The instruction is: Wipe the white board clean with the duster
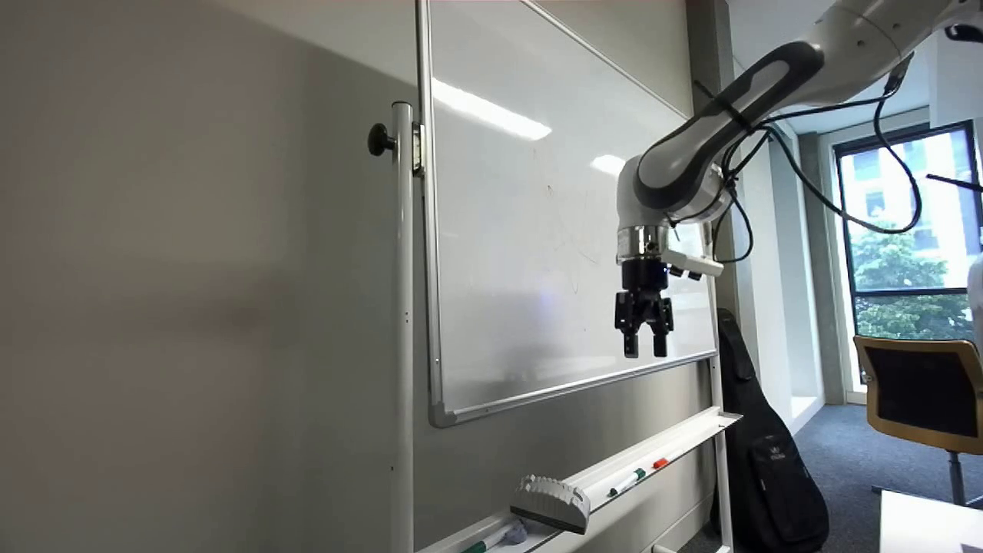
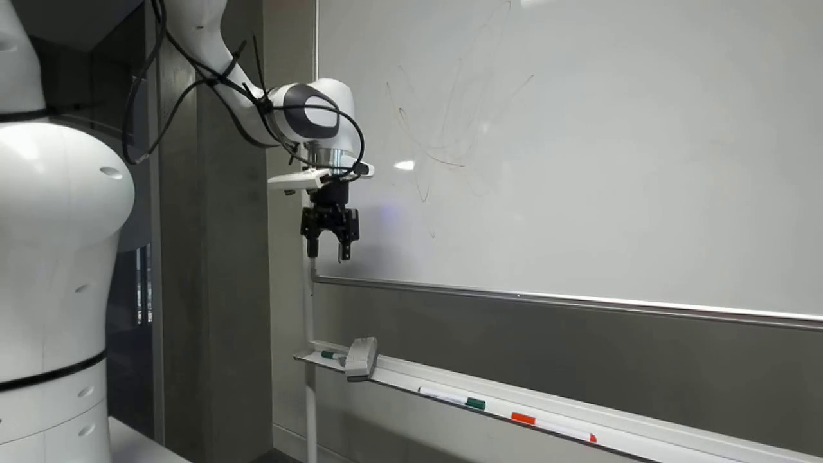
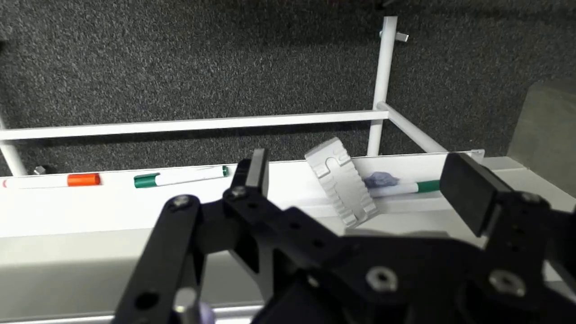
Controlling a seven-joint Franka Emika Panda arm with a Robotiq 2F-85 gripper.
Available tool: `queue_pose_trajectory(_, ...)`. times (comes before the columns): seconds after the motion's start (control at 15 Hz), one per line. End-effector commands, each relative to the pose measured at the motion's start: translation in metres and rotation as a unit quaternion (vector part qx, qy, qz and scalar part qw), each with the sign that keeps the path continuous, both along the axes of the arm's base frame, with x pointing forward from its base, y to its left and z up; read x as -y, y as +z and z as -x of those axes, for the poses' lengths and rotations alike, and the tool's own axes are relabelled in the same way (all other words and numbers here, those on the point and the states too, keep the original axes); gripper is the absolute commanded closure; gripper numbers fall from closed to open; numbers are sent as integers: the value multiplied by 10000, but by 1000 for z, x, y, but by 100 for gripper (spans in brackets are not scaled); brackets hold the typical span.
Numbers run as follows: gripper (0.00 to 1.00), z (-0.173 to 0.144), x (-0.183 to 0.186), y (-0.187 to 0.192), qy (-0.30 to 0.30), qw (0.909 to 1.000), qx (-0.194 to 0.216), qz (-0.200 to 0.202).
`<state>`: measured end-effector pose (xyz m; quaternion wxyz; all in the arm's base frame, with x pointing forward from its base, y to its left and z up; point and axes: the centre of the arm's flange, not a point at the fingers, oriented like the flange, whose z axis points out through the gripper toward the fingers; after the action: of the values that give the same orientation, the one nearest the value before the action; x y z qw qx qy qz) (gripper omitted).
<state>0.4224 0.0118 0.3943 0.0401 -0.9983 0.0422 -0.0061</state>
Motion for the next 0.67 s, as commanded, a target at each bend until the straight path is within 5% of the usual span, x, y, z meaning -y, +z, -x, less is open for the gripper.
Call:
queue_pose_trajectory(0.0,0,-10,2,-57,465,9987,141,158)
queue_pose_trajectory(0.6,0,-11,-4,-71,411,9990,0,152)
